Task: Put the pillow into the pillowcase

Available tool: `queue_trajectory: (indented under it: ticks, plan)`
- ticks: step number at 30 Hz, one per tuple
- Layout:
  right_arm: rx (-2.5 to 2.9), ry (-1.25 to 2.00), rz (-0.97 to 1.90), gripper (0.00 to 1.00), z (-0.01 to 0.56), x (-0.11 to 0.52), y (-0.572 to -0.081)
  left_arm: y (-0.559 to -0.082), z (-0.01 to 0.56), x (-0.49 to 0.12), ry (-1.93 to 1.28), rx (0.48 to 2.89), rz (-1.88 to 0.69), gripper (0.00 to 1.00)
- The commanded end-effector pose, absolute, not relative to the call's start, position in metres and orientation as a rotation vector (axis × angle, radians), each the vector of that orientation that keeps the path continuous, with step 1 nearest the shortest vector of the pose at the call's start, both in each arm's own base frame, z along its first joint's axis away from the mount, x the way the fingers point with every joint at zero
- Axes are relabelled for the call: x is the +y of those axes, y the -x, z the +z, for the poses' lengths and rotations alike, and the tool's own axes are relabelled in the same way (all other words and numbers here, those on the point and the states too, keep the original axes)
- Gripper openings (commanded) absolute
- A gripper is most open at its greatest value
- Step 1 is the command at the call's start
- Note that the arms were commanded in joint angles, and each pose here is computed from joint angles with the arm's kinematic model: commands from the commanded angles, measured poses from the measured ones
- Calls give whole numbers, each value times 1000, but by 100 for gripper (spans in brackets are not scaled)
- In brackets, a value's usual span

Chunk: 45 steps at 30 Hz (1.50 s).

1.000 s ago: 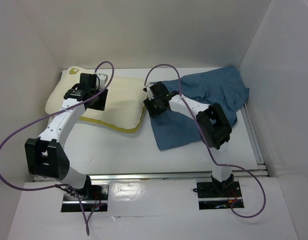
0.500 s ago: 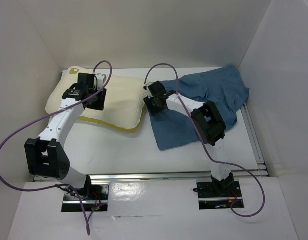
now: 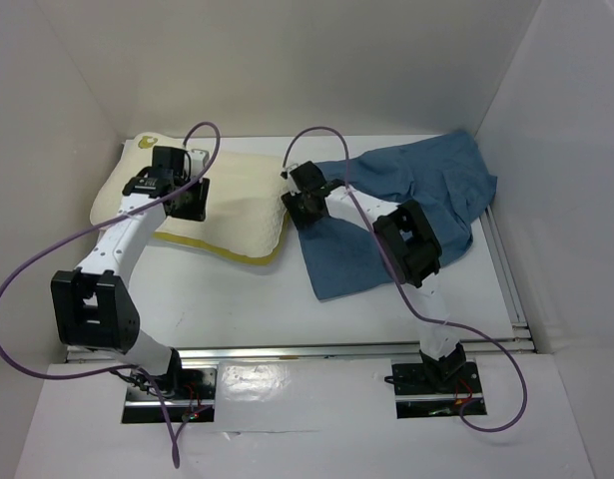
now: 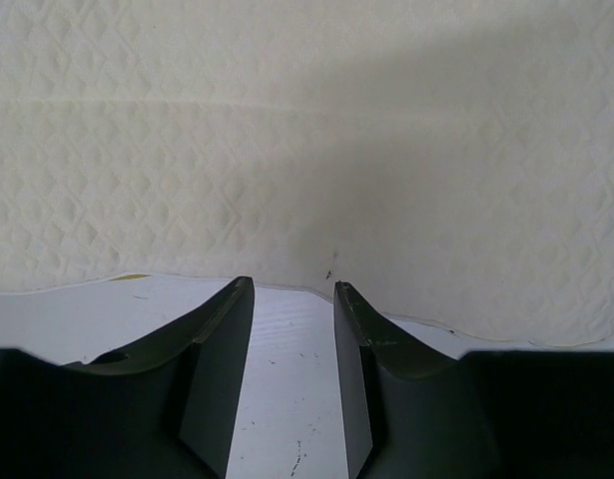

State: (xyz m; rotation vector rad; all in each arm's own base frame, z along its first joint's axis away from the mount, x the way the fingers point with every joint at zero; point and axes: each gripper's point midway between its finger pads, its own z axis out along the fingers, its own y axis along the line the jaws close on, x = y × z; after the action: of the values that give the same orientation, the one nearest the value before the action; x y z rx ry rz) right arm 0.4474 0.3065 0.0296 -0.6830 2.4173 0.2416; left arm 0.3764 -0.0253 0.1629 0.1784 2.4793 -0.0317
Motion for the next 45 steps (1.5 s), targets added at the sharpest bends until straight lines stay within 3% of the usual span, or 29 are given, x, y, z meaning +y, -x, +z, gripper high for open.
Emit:
queue_trajectory:
  ticks: [1,12,17,19,24,29,45]
  plan:
    - [2390,681,225,53,37,315,-457,-383,170,-23,-175,2463,-51,51]
    - [2401,671,210,33,38,302,-458,-384,159,-25,-165,2492,-89,50]
    - [2410,653,246,14,43,289,-465,-387,156,-26,-168,2502,-101,50]
    - [2414,659,260,14,46,290,-462,-387,156,-26,-168,2502,-102,50]
    - [2439,654,327,31,48,283,-461,-391,159,-28,-173,2492,-114,50]
    - [2456,695,463,40,52,293,-449,-392,156,-30,-165,2501,-130,48]
    - [2442,686,521,33,71,295,-445,-394,159,-31,-165,2492,-130,48]
